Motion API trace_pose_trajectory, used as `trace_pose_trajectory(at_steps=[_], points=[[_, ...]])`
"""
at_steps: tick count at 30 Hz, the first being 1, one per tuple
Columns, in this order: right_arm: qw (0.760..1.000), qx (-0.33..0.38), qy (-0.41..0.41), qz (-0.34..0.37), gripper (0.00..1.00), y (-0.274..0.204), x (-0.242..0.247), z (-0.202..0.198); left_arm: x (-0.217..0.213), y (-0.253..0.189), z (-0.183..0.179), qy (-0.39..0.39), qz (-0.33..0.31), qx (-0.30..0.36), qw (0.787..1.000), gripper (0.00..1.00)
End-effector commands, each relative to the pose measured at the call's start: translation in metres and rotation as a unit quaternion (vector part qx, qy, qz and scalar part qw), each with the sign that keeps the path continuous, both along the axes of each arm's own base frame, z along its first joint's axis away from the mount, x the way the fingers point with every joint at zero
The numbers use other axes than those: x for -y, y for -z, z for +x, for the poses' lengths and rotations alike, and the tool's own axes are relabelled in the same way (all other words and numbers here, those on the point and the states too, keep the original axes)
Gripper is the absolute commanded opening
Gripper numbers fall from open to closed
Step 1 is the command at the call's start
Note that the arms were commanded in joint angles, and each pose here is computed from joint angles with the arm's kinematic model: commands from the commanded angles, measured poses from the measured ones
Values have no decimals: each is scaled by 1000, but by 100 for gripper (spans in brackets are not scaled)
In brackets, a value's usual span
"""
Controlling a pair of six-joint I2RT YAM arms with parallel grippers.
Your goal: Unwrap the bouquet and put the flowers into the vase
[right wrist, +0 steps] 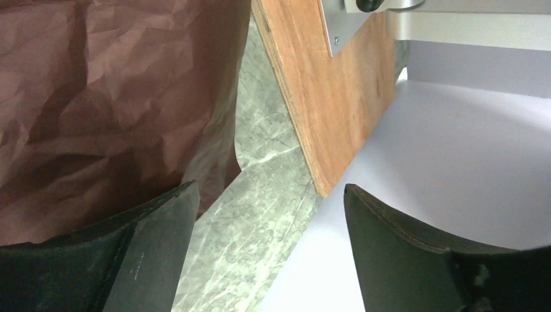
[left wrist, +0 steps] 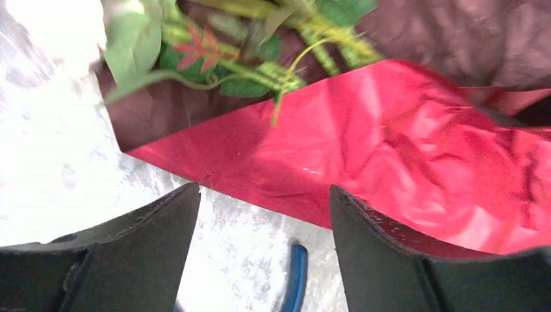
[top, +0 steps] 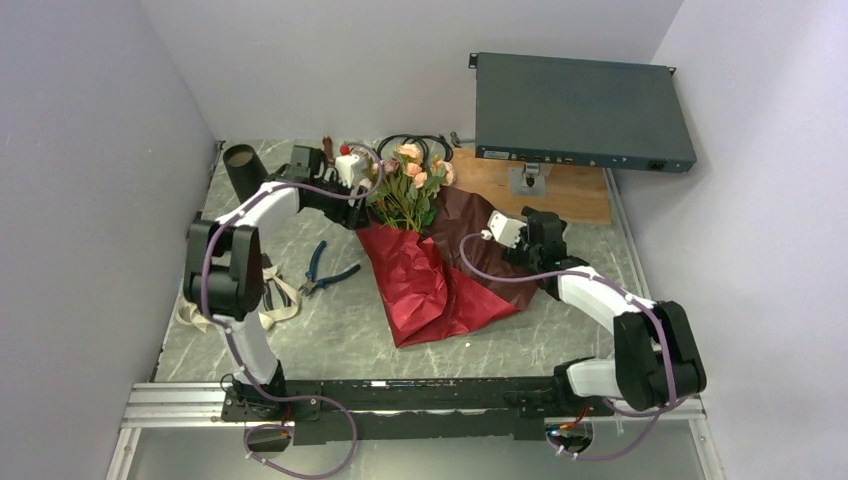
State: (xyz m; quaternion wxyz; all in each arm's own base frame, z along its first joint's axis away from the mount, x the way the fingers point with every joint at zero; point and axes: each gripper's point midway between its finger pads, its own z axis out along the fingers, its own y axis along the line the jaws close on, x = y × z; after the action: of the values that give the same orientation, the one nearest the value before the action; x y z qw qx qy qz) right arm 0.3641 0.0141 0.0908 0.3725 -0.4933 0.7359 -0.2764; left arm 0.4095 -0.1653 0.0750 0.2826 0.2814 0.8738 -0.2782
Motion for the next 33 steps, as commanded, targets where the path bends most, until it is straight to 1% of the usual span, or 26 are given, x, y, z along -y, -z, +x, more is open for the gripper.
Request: trace_pose_trajectory(at_steps=[1,2,3,4,6,9,10,12,17,20,23,24,28,30,31,33], points=[[999,8,-18,47,87,-32,-14,1,17,-99,-4,62,-59,117,989,82],[998,1,-18,55,89,-34,-16,-3,19,-111,-8,80,-63,127,987,86],[997,-6,-28,67,91,-35,-21,-6,22,-122,-14,100,-71,137,983,96],[996,-13,-37,76,93,-37,-25,-10,26,-132,-19,116,-80,145,979,99],[994,-19,-51,96,95,-42,-34,-16,37,-148,-33,157,-98,152,971,100],[987,-46,-71,134,96,-50,-50,-27,59,-157,-56,229,-104,165,954,100],[984,-66,-75,145,96,-47,-54,-34,68,-158,-62,246,-104,164,949,99],[978,-90,-82,169,95,-50,-62,-42,88,-156,-74,282,-107,159,940,95],[961,-153,-99,206,84,-37,-78,-62,139,-134,-102,364,-92,153,914,80],[958,-174,-88,208,76,-23,-78,-65,157,-111,-104,394,-66,152,904,77],[956,-197,-76,205,73,-6,-77,-67,168,-91,-100,409,-43,149,899,74],[954,-205,-74,204,73,0,-77,-67,170,-86,-98,412,-37,150,898,72],[950,-238,-66,189,67,23,-74,-69,172,-73,-89,411,-14,159,898,47],[951,-243,-62,181,66,31,-72,-66,169,-72,-92,416,-9,159,895,35],[951,-246,-61,176,65,35,-71,-66,166,-72,-96,419,-7,156,894,28],[951,-251,-60,170,65,40,-70,-64,161,-73,-102,425,-1,153,892,19]])
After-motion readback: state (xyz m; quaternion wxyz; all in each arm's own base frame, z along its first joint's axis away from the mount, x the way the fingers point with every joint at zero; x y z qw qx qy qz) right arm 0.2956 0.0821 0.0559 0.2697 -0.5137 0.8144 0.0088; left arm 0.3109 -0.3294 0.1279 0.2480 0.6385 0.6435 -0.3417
